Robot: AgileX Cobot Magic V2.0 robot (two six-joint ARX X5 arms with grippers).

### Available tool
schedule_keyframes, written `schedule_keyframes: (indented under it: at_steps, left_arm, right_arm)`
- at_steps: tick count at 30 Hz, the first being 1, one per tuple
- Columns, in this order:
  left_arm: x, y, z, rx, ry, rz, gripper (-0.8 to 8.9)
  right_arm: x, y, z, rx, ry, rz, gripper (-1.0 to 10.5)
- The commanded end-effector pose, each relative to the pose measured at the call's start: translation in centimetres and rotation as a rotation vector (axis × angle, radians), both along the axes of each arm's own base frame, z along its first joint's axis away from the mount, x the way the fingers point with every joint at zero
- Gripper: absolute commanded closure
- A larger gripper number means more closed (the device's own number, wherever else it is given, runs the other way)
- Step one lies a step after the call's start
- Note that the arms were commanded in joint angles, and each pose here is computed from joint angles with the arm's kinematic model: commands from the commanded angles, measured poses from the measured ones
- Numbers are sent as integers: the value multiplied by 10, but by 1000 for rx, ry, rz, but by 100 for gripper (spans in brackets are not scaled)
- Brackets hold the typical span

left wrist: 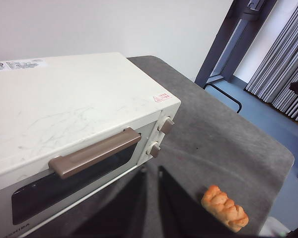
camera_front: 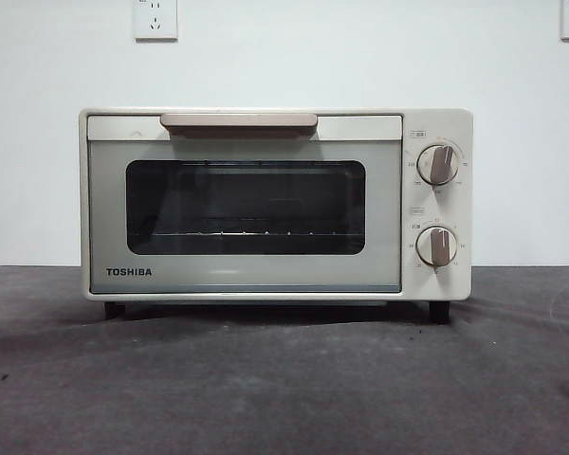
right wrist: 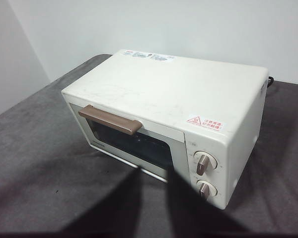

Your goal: The left arm flap open the oven, the right arm pick bread and place it into oven, the left arm flap close the oven

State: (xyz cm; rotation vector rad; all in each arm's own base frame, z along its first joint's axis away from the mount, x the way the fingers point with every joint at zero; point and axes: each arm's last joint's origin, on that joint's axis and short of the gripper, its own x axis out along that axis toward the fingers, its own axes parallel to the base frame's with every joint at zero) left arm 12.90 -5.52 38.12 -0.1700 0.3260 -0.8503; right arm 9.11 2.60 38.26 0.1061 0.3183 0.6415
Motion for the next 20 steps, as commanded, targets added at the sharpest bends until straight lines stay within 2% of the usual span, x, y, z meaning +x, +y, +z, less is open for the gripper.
schedule_keyframes:
  at_steps: [1, 4, 7, 13, 20]
  left_arm:
    - [0, -1, 6, 1, -35, -13, 570]
    - [0, -1, 6, 2, -34, -13, 368]
    - [0, -1, 6, 2, -33, -13, 279]
    - [0, -1, 5, 3, -26, -15, 274]
    - [0, -1, 5, -13, -9, -11, 282]
  right_arm:
    - [0, 0, 5, 31, 4, -8, 593]
    - [0, 0, 5, 44, 14, -11, 456]
    - [-1, 0, 5, 46, 18, -7, 428]
    - [-1, 2, -2, 33, 102, 12, 428]
    - [9, 6, -28, -30, 357, -14, 429]
